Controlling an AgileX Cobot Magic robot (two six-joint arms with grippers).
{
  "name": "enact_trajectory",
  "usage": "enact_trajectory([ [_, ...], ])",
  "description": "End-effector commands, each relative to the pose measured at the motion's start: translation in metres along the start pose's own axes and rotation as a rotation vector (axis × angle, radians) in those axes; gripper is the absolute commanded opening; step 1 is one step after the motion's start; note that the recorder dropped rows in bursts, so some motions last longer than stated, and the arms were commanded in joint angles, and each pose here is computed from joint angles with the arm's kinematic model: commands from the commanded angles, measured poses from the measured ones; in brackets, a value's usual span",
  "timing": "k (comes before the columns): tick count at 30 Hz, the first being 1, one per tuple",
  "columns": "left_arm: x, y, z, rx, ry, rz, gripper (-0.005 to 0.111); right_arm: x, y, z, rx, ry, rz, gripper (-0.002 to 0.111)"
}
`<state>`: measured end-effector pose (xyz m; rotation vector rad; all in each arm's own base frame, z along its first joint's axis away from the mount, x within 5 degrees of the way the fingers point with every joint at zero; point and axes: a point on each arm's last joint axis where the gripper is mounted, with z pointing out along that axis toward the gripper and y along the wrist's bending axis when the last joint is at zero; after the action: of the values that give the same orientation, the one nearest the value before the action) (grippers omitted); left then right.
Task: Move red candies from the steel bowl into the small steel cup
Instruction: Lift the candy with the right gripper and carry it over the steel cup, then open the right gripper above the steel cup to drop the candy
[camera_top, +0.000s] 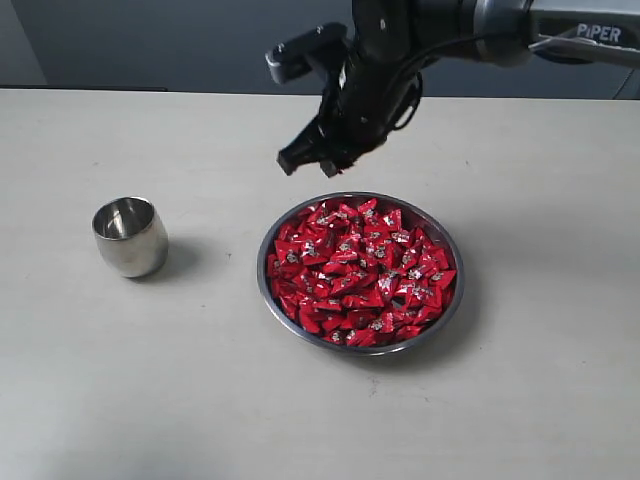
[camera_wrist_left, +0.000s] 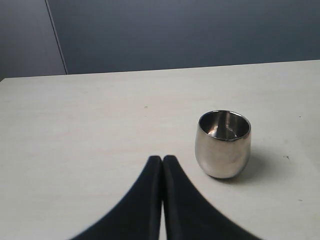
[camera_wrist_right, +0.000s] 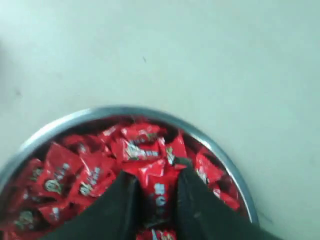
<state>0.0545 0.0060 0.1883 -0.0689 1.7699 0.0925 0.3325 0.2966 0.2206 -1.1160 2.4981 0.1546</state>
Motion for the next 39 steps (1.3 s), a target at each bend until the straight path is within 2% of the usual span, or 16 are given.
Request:
enact_trajectory([
  [1, 0.001, 0.000, 0.000, 0.007, -0.003, 0.000, 0.000, -0.034, 0.011, -0.017, -0.145, -0.091, -0.090, -0.001],
  [7, 0.001, 0.000, 0.000, 0.007, -0.003, 0.000, 0.000, -0.070, 0.029, -0.018, -0.288, -0.148, -0.177, -0.001],
  [13, 0.001, 0.000, 0.000, 0.007, -0.003, 0.000, 0.000, -0.092, 0.064, -0.011, -0.382, -0.260, -0.274, -0.001],
  [18, 0.001, 0.000, 0.000, 0.007, -0.003, 0.000, 0.000, -0.095, 0.097, 0.005, -0.393, -0.268, -0.371, -0.001],
  [23, 0.001, 0.000, 0.000, 0.007, -0.003, 0.000, 0.000, -0.096, 0.121, 0.021, -0.396, -0.298, -0.391, -0.001],
  [39, 0.001, 0.000, 0.000, 0.007, -0.003, 0.000, 0.000, -0.085, 0.147, 0.054, -0.456, -0.251, -0.385, -0.001],
])
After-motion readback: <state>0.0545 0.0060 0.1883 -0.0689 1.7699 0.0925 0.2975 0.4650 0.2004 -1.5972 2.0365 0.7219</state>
